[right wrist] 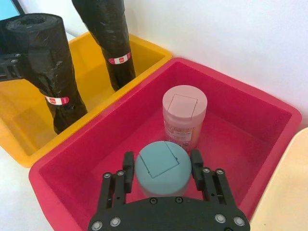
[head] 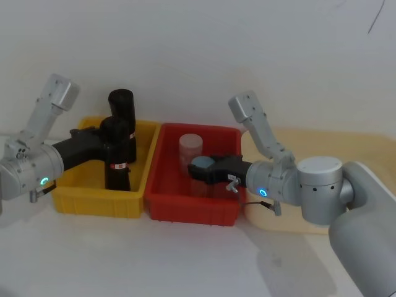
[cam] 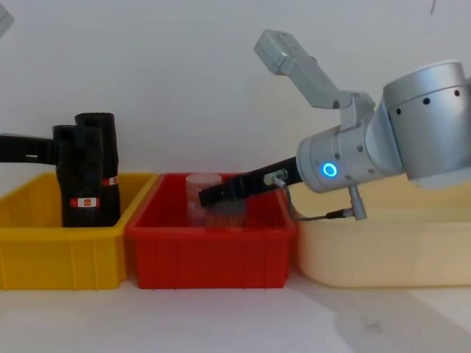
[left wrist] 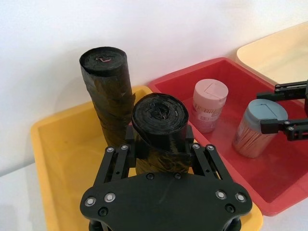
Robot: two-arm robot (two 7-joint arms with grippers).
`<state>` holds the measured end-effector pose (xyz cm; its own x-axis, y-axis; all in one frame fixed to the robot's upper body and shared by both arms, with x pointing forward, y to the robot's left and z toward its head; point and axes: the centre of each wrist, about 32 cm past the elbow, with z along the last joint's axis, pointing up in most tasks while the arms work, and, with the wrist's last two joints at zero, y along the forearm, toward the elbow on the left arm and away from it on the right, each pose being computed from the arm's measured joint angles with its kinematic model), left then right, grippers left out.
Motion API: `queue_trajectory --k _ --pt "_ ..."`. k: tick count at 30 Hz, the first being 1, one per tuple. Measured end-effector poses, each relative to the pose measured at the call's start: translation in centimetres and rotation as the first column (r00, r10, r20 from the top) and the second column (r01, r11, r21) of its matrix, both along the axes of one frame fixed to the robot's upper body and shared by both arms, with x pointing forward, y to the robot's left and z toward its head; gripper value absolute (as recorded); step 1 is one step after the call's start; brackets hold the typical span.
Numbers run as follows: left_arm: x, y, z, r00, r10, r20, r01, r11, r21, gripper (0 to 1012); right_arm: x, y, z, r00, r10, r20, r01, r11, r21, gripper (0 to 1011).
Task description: Pick up the garbage bag with the one hand and transfer it to the other hand.
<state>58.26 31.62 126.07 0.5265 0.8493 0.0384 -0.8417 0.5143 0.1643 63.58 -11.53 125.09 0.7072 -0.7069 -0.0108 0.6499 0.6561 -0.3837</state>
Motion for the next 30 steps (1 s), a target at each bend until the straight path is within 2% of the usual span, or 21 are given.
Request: queue_trajectory --k 2,4,24,27,30 --pt "0.0 0.0 0.0 1.0 0.0 0.0 0.0 1.0 0.0 508 0.0 0.0 -0.02 1.0 0.001 0.0 -0.001 1.0 0.0 672" --pt "0.0 0.0 0.0 1.0 0.0 0.0 0.0 1.0 0.0 508 0.0 0.0 -0.03 1.0 0.001 0.0 -0.001 1.0 0.0 652" --pt "-0.02 -0.04 0.05 1.0 0.001 0.002 -0.001 1.0 0.001 508 -0.07 -0.02 -0.12 1.0 0.004 0.0 -0.004 1.0 0.001 650" --pt "-0.09 -0.19 0.24 0.9999 0.005 0.009 -0.005 1.0 0.008 508 -0.2 -0.13 0.0 1.0 0.01 0.001 -0.01 1.0 0.006 650" --pt "-0.27 -0.52 0.75 0.9995 0.012 0.028 -0.013 0.9997 0.02 508 -0.37 -0.33 0.27 1.0 0.017 0.002 -0.017 1.0 0.021 650"
